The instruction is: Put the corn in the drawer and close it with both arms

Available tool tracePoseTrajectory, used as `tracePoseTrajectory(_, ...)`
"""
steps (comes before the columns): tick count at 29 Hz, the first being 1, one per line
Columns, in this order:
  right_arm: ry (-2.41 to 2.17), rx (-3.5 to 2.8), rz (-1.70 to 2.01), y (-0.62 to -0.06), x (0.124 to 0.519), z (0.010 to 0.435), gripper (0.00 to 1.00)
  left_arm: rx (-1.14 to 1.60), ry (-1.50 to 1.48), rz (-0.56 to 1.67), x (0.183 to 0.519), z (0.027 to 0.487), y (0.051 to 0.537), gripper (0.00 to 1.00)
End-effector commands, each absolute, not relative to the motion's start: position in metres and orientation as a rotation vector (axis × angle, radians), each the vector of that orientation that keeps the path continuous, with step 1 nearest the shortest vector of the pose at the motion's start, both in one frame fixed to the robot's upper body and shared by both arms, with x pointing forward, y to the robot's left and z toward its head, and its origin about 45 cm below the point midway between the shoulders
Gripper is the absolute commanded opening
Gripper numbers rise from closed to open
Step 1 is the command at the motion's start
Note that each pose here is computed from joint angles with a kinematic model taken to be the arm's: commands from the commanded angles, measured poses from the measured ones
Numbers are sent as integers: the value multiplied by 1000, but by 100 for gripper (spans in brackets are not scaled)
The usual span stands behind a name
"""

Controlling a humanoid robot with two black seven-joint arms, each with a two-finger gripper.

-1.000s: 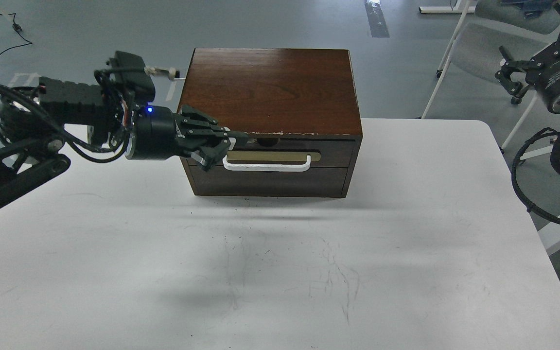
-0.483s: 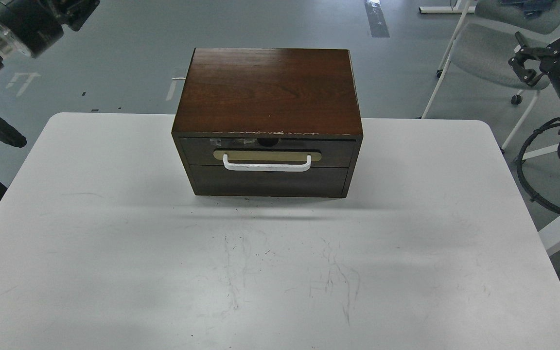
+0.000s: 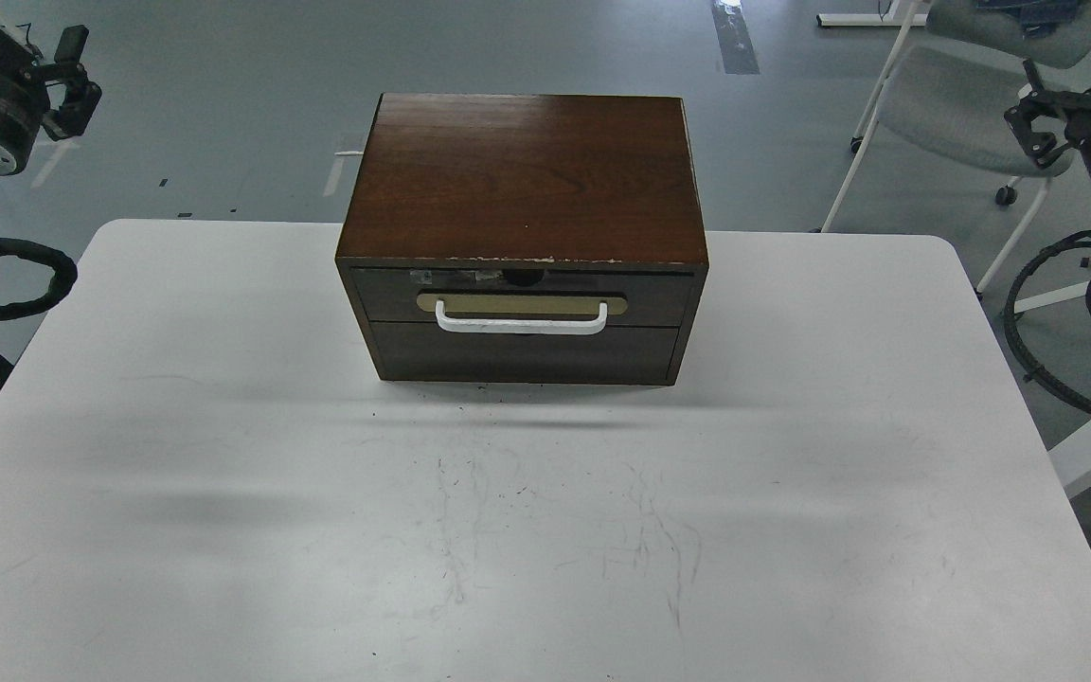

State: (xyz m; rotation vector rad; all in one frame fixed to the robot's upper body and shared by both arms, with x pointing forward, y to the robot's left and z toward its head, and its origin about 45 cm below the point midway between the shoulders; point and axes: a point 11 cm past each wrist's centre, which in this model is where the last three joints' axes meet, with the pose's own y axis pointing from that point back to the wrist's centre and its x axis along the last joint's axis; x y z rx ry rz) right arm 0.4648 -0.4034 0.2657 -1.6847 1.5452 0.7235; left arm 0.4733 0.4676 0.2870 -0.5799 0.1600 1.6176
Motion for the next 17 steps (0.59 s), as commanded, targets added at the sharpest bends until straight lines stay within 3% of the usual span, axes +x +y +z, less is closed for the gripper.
tracePoseTrajectory(1,1506,-1637,745,-401,463,262,100,-611,214,1630,471,278,468,98)
tracePoseTrajectory(17,1502,-1652,758,-389,465,254,100,-567,232,1650,462,261,474,98)
